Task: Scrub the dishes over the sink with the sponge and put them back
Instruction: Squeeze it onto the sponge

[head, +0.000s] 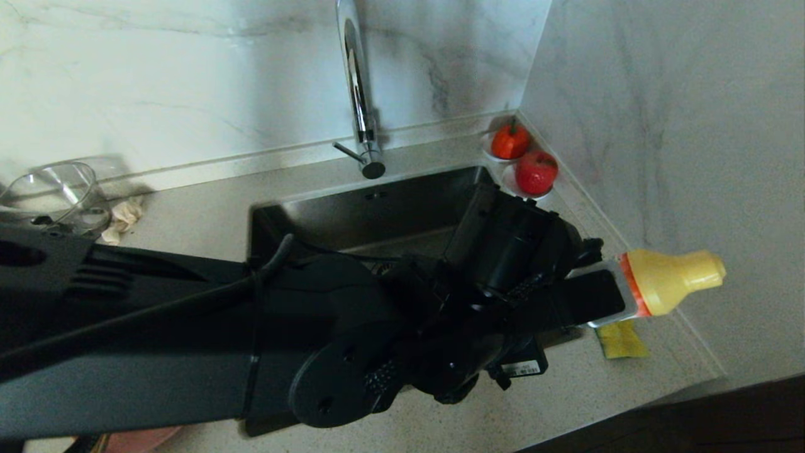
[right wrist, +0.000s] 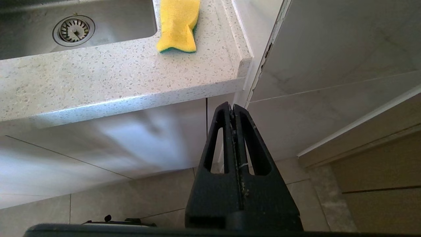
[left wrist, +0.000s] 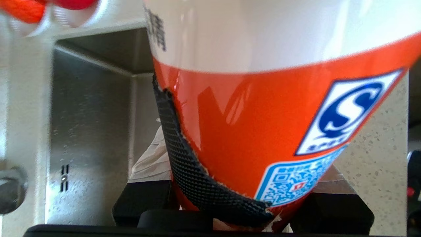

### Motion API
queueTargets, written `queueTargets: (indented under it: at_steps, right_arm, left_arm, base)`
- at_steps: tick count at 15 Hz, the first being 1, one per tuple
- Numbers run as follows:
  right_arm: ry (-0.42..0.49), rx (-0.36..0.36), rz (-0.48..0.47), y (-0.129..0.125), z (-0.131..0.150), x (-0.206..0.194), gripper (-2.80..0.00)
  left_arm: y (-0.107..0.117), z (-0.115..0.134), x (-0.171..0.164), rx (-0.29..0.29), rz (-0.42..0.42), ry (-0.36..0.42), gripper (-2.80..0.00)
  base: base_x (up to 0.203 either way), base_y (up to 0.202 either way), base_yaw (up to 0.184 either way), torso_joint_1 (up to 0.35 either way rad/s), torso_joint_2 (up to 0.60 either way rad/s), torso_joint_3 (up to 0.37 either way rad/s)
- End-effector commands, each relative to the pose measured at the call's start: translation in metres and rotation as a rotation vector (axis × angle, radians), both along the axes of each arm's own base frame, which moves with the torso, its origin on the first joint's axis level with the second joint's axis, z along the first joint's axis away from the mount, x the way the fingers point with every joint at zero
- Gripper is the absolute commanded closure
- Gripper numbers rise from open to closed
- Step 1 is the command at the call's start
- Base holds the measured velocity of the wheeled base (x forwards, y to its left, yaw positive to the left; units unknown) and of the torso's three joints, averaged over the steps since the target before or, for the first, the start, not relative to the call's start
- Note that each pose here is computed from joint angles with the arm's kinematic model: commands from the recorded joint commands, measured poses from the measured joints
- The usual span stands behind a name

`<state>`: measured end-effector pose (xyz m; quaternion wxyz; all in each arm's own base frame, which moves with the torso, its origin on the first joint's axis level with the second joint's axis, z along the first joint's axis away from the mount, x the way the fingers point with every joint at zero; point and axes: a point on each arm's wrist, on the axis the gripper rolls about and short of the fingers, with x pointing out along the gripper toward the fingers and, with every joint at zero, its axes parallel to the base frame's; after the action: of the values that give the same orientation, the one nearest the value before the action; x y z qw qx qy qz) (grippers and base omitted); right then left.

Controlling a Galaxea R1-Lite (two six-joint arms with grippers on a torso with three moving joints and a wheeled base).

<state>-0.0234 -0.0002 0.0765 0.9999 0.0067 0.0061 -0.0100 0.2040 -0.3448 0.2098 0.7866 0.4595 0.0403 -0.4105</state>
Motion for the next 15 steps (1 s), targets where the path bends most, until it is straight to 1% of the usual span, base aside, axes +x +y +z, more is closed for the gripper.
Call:
queueTargets:
  at_steps: [1,5,8,10,13,15]
  right_arm:
    - [0.000,0.000,0.000,0.000,0.000,0.000,0.00]
    - [0.000,0.000,0.000,0.000,0.000,0.000,0.00]
    - [0.000,0.000,0.000,0.000,0.000,0.000,0.00]
    - [0.000,0.001,0.000,0.000,0.000,0.000,0.00]
    - [0.000,0.000,0.000,0.000,0.000,0.000,0.00]
    - [0.000,0.000,0.000,0.000,0.000,0.000,0.00]
  left_arm:
    - [-0.008,-0.019,0.004,0.047,-0.002,0.018,0.00]
    - [-0.016,-0.034,0.009,0.075,-0.011,0.012,0.00]
    - [-0.021,-0.040,0.012,0.107,-0.029,-0.005,0.00]
    - [-0.024,-0.046,0.013,0.140,-0.045,-0.018,0.00]
    - [-0.027,-0.054,0.017,0.159,-0.043,-0.013,0.00]
    - [-0.028,-0.059,0.022,0.175,-0.027,-0.018,0.00]
  base:
    - [0.000,0.000,0.000,0.000,0.00,0.000]
    - [0.000,0.000,0.000,0.000,0.00,0.000]
    - [0.000,0.000,0.000,0.000,0.00,0.000]
    - [0.000,0.000,0.000,0.000,0.00,0.000]
    - [0.000,0.000,0.000,0.000,0.00,0.000]
    - [0.000,0.000,0.000,0.000,0.00,0.000]
